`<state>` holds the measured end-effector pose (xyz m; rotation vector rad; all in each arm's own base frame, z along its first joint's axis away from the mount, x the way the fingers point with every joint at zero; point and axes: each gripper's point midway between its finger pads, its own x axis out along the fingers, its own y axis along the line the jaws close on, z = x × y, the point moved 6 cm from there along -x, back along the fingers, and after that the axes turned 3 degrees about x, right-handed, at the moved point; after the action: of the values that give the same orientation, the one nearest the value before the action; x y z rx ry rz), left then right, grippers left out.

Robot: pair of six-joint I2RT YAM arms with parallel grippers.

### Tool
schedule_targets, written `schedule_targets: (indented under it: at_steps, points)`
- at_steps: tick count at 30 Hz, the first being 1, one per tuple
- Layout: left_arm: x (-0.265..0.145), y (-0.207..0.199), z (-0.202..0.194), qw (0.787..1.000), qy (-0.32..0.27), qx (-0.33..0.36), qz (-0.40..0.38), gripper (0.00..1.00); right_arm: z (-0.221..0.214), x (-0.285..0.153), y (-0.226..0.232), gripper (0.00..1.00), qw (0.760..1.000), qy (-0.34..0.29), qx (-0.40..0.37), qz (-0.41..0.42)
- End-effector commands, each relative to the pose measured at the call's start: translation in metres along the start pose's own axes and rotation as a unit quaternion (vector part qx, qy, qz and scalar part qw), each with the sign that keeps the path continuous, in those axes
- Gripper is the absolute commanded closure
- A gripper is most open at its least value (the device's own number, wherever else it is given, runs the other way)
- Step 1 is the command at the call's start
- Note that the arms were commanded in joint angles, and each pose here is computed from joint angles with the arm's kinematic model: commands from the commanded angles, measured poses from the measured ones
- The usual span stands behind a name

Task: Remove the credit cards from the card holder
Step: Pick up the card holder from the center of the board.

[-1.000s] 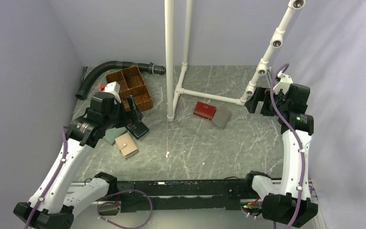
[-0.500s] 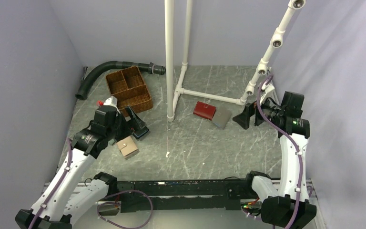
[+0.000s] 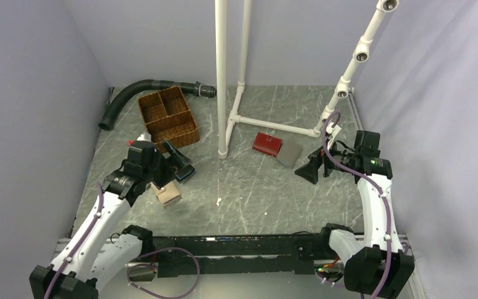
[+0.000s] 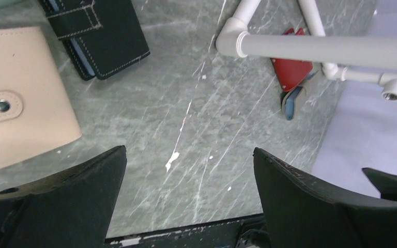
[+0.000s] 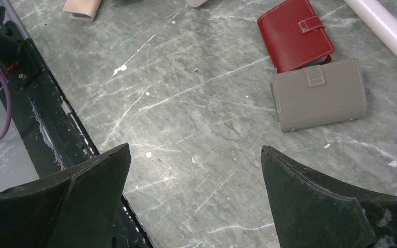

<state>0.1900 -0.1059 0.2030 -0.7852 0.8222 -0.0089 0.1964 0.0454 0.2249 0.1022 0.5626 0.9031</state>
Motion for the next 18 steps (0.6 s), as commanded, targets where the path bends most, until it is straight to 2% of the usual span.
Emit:
schedule_targets:
  at_steps: [1, 3, 8, 15, 18]
  points:
    - [0.013, -0.008, 0.014, 0.999, -0.008, -0.020, -0.037, 0.04, 0.004, 0.006, -0.003, 0.00, 0.999, -0.016, -0.040, 0.019]
    - [0.022, -0.006, 0.019, 0.998, 0.001, -0.031, -0.053, 0.12, 0.003, 0.008, -0.003, 0.00, 0.999, -0.014, -0.041, 0.028]
    - [0.035, 0.014, 0.036, 0.997, -0.002, -0.066, -0.048, 0.17, -0.001, 0.011, -0.002, 0.00, 0.998, -0.008, -0.046, 0.033]
    - [0.043, 0.037, 0.052, 0.999, 0.006, 0.010, 0.040, 0.21, -0.006, 0.013, -0.003, 0.00, 0.999, -0.001, -0.040, 0.032]
    - [0.051, 0.042, 0.055, 0.998, 0.015, 0.035, 0.056, 0.27, -0.007, 0.015, -0.005, 0.00, 0.999, 0.000, -0.037, 0.033]
